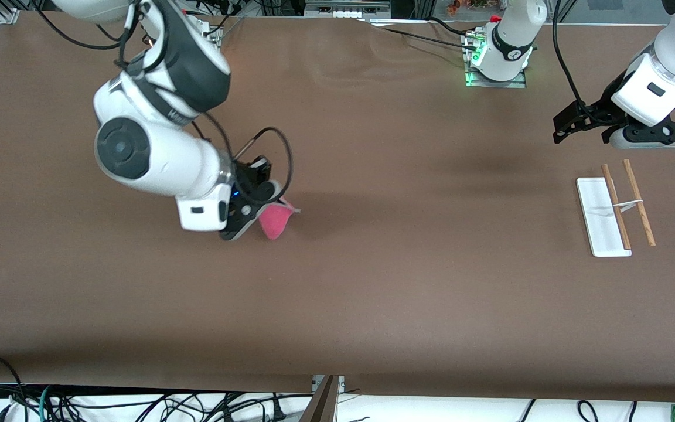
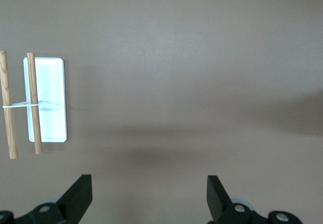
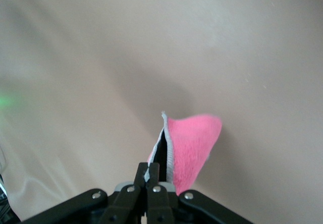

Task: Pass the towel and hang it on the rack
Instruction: 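Lift the towel with the right gripper toward the table's middle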

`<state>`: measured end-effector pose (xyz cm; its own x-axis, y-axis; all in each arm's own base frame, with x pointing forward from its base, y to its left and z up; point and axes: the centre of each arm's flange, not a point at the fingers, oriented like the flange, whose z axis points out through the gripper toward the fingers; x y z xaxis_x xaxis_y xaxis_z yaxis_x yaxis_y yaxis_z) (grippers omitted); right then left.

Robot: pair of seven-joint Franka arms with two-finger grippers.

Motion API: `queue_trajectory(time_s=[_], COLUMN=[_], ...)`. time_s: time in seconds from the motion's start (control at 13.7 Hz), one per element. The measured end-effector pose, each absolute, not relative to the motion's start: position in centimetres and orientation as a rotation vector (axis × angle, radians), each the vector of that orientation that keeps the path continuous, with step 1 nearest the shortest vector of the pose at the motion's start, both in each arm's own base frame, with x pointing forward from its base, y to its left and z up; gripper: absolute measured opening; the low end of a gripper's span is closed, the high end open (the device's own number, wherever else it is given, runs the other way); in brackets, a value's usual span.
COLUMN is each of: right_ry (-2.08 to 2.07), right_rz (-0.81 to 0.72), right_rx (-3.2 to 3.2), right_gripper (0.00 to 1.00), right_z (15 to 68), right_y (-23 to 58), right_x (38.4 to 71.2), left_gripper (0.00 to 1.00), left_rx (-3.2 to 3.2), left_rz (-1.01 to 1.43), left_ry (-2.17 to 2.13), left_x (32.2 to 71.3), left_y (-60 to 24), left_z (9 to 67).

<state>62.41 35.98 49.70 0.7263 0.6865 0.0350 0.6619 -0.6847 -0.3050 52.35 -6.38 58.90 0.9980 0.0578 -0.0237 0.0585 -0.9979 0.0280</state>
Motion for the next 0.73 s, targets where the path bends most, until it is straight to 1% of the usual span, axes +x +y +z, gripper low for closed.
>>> queue_trajectory(time_s=[0.36,0.73], right_ry=[-1.129,-1.147], right_rz=[-0.023,-0.048], right_rx=[-2.567,-2.538], right_gripper=[0.02,0.02], right_z=[51.1,51.6], right_y=[41.7,45.9], right_x=[60.1,57.4], left_gripper=[1.0,1.0], left_rx=[3.112,3.112], left_rz=[-0.051,-0.106], left_ry=[0.09,0.092], left_x=[52.3,53.1], left_y=[-6.4,-6.9], left_z=[58.7,56.8])
